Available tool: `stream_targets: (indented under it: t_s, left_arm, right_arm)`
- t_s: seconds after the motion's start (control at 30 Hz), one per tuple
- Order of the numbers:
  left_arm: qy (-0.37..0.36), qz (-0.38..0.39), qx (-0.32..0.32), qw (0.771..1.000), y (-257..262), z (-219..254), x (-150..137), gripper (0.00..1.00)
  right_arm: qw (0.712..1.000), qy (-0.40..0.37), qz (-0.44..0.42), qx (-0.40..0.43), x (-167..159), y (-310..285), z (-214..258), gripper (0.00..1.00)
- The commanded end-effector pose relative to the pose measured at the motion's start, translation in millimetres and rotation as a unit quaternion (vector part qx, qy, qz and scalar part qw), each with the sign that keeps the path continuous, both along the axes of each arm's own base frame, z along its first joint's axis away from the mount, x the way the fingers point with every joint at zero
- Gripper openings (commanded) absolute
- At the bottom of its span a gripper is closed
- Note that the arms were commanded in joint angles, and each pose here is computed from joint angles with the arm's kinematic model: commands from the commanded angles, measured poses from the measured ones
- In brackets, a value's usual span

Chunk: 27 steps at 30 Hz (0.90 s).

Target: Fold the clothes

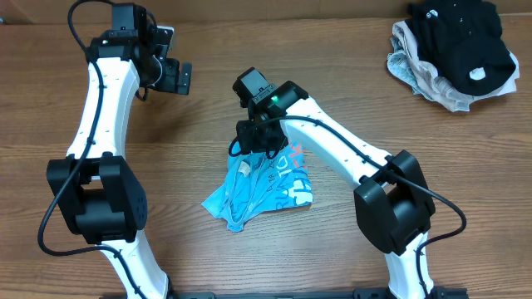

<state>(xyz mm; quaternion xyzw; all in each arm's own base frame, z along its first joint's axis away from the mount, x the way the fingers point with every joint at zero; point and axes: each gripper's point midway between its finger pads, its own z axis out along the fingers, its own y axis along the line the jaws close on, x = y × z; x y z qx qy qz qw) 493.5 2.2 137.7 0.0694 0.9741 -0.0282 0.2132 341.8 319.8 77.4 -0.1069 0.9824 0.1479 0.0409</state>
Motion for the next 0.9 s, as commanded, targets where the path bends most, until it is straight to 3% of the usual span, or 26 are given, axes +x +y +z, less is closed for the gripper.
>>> stream_targets:
  t_s: [0.0, 0.13, 0.4, 0.67, 0.77, 0.87]
  left_arm:
    - [-0.001, 0.02, 0.03, 0.999, 13.0, 0.7, -0.4, 1.0]
    - [-0.002, 0.037, 0.052, 0.998, 27.4, 1.1, -0.1, 1.0]
    - [-0.016, 0.145, 0.028, 0.989, 83.7, 4.7, 0.7, 1.0]
    - [-0.019, 0.185, 0.023, 0.982, 122.0, 5.4, -5.9, 1.0]
    - [-0.014, 0.187, 0.019, 0.982, 124.3, 4.4, -8.5, 1.0]
    - [-0.009, 0.187, 0.019, 0.982, 123.5, 3.2, -10.8, 1.0]
  right_arm:
    - [1.0, 0.005, 0.002, 0.0, 0.0, 8.1, -14.8, 0.38]
    - [1.0, 0.002, 0.002, 0.005, -1.0, 18.0, -20.1, 0.04]
    - [0.994, -0.046, 0.065, 0.074, -2.5, 69.5, 0.5, 0.04]
    - [0.98, -0.048, 0.161, 0.11, -37.7, 104.0, 12.8, 0.04]
    - [0.984, -0.034, 0.146, 0.098, -33.4, 89.3, 35.4, 0.45]
    - [0.993, -0.02, 0.097, 0.07, -14.0, 50.6, 64.6, 0.6]
